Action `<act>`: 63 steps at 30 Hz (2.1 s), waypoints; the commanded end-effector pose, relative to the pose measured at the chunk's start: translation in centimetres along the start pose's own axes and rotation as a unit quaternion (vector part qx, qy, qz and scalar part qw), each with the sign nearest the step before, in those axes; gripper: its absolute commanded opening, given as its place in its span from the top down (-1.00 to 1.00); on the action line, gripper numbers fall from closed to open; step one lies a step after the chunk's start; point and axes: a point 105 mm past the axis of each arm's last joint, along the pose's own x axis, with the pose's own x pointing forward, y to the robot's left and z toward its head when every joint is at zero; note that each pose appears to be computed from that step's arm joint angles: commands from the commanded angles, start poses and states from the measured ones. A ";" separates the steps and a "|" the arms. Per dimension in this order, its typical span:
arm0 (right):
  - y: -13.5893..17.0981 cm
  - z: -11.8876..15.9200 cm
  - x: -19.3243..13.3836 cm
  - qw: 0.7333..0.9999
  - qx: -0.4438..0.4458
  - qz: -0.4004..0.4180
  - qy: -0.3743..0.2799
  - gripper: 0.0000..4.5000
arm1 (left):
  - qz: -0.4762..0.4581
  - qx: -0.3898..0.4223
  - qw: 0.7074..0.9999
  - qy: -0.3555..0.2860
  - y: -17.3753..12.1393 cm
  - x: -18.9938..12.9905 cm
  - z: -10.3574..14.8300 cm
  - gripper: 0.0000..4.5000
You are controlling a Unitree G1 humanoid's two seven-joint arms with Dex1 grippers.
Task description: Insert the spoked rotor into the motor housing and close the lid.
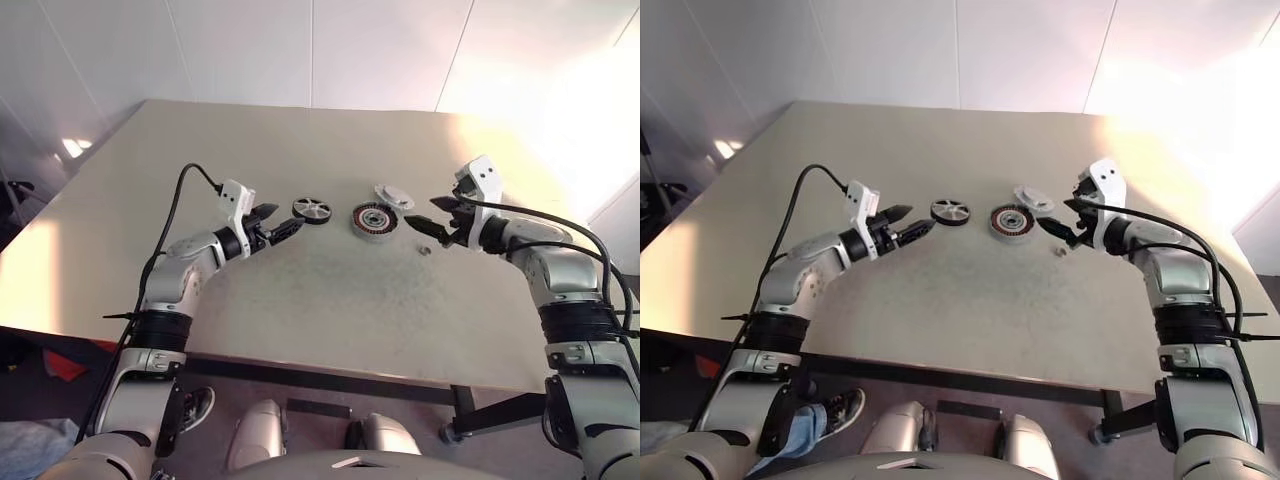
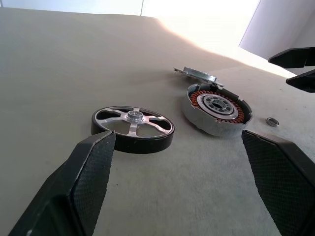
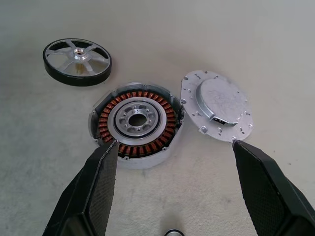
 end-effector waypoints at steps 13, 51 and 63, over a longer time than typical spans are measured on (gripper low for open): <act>-1.6 1.3 0.0 0.999 -0.026 -0.039 -0.007 -1.00 | 0.005 0.014 1.000 -0.013 -0.2 0.3 0.8 -0.94; 4.4 0.8 4.8 0.945 -0.235 0.183 0.134 -1.00 | -0.011 0.060 0.998 0.008 -0.4 0.6 -0.1 -0.94; 4.6 -0.5 7.4 0.923 -0.252 0.216 0.194 -1.00 | 0.003 0.053 0.999 0.011 -1.2 -0.7 -1.7 -0.94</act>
